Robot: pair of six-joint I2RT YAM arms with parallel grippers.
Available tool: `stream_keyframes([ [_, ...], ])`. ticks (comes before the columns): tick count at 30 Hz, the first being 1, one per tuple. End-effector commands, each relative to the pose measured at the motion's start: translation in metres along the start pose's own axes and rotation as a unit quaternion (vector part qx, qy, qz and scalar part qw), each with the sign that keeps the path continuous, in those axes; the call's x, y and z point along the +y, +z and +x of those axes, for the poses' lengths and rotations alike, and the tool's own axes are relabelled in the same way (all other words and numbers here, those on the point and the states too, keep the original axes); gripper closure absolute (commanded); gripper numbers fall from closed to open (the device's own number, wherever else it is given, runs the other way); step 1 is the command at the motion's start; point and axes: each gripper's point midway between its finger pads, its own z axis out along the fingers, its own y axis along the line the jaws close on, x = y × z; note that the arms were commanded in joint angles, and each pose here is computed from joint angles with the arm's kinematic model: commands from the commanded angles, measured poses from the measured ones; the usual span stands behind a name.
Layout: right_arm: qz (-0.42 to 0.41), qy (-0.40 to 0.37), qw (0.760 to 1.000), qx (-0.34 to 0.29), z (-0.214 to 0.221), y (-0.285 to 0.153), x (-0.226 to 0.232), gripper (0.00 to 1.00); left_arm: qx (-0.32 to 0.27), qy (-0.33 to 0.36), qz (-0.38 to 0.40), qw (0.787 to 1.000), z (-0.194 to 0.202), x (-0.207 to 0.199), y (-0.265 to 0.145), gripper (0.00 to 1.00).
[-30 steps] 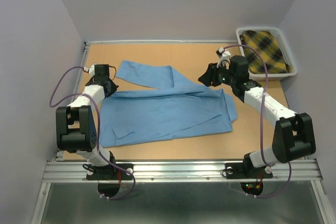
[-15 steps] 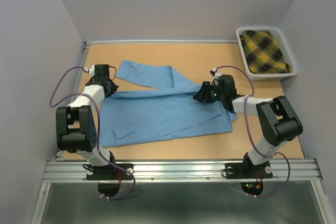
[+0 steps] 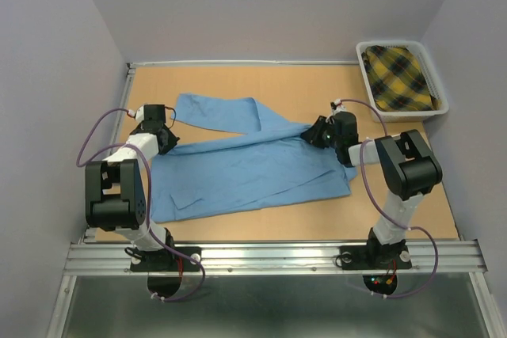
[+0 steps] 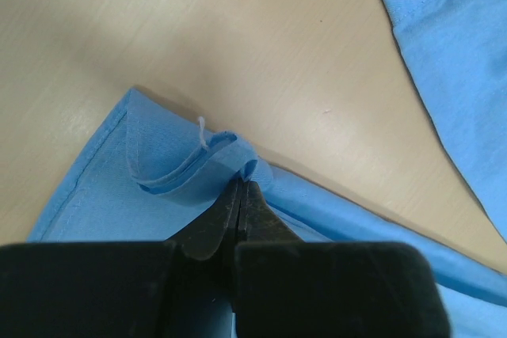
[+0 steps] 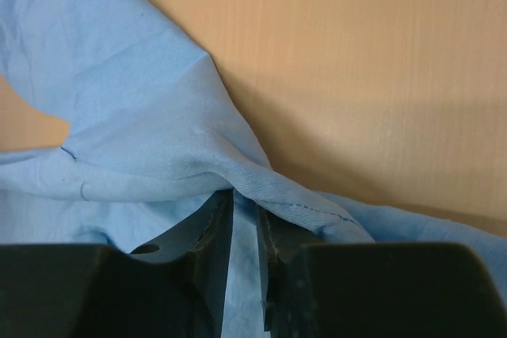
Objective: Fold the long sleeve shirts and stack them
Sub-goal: Fold the shirt
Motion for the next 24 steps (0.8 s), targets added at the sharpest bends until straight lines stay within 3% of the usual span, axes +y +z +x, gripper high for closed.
stream_keyframes([
  [1,-0.009,-0.007,0.997,-0.080,-0.051,0.013,0.009,0.78,-0.027,0.003,0.008,1.000,-0.013,0.002,-0.011,1.00],
  [9,0.037,-0.046,0.990,-0.124,-0.089,0.005,-0.008,0.73,-0.031,0.007,0.007,0.999,-0.012,0.007,-0.012,1.00],
  [13,0.013,-0.103,0.988,-0.117,-0.120,-0.010,0.027,0.65,-0.038,0.009,0.012,0.999,-0.017,0.004,-0.013,1.00],
  [18,-0.019,-0.154,0.987,-0.049,-0.124,-0.020,0.053,0.51,-0.044,0.013,0.014,0.999,-0.022,0.001,-0.014,1.00],
  [22,-0.039,-0.167,0.985,-0.032,-0.142,-0.018,0.072,0.48,-0.045,0.024,0.010,0.999,-0.022,0.004,-0.014,1.00],
  [24,-0.047,-0.160,0.986,0.003,-0.130,-0.007,0.070,0.47,-0.044,0.025,0.008,0.999,-0.021,0.005,-0.014,1.00],
])
